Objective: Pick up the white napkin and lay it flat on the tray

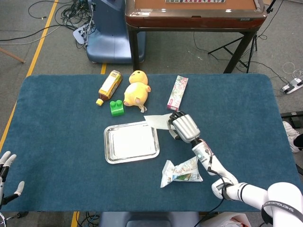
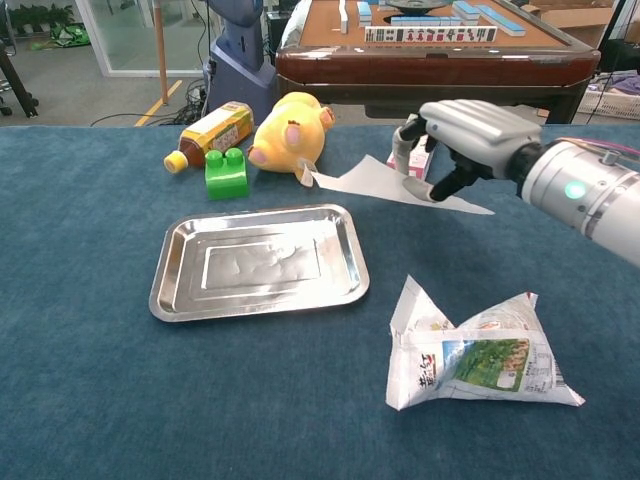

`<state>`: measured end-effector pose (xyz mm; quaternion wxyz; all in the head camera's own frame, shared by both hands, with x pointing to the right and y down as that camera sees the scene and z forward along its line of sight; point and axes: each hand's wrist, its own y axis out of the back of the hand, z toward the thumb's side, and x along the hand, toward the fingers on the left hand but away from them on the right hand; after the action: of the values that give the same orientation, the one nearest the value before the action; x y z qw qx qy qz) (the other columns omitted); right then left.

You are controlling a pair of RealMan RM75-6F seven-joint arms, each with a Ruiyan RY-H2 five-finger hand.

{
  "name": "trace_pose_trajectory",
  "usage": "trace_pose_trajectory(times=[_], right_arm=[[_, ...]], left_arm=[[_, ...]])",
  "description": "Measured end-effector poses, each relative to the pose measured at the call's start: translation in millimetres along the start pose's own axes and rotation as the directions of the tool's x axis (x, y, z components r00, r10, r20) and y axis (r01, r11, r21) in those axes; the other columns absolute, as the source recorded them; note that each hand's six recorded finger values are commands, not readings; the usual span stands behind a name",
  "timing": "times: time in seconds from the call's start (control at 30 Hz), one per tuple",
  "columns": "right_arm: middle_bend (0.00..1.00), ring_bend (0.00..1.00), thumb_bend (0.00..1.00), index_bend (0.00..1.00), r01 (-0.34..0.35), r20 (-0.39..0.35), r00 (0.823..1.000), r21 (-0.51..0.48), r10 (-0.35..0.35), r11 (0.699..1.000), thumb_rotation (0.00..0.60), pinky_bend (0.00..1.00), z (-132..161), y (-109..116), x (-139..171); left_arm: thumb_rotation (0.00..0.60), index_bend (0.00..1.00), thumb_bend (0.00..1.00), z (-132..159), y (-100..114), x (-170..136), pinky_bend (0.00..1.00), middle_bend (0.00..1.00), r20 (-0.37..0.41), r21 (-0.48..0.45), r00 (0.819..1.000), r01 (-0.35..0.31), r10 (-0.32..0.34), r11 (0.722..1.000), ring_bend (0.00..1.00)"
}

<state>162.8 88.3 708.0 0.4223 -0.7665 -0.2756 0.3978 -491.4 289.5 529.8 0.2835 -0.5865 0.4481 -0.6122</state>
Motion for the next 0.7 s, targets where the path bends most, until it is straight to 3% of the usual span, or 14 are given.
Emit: trace_pose_trajectory(times=[0.4,0.7], right_arm=[[0.43,0.28,0.48,0.64,-0.04,-0.128,0.991,-0.024,0.037,0.999,0.6,0.32,92,-7,-39],[0.43,0.28,0.48,0.64,-0.078,-0.177,0.982,-0.037,0.07,0.996,0.6,0.32,137,-24,-48]], left_arm=[[0.6,0.07,0.34,-5,3,-7,0.01,0.02,-0.016,0.0,1.0,-0.005,0.005,1.0,0.04],[0.6,0.07,0.34,-9,7,-13,0.01,0.02,-0.02,-0.002,1.0,-0.013,0.013,1.0,0.04]])
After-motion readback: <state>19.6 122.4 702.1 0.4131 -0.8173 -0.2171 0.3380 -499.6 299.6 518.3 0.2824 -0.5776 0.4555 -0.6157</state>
